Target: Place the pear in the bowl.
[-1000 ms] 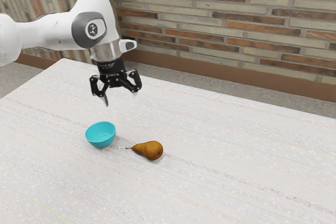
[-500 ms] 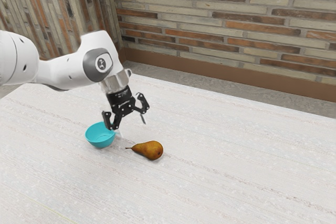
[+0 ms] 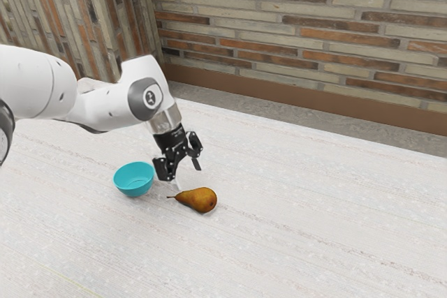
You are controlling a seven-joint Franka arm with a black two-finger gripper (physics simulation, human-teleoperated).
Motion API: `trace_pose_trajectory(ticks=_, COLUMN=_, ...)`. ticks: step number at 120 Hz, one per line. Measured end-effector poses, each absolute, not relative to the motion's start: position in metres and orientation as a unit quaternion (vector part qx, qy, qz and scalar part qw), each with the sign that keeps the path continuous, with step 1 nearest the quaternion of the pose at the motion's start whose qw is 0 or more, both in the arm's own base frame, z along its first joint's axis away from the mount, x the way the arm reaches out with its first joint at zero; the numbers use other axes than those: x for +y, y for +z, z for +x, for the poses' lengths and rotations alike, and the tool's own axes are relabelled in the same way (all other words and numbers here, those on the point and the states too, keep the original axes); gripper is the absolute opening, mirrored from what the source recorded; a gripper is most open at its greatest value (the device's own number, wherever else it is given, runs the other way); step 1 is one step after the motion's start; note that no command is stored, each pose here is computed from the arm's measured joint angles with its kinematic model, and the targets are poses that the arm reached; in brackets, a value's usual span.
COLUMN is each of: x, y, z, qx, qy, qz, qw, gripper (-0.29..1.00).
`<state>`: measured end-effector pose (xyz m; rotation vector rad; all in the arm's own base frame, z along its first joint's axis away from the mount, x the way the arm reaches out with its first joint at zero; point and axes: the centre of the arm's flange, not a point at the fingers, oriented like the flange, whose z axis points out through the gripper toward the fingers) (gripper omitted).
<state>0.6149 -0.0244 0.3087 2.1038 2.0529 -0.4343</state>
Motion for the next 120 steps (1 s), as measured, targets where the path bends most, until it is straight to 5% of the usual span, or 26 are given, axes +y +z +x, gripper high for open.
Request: trace_pose_trajectory(ticks=120, x=-0.061, y=0.25, z=0.632, qx=0.732, qy=-0.147, qz=0.664, qw=0.042, gripper=0.7)
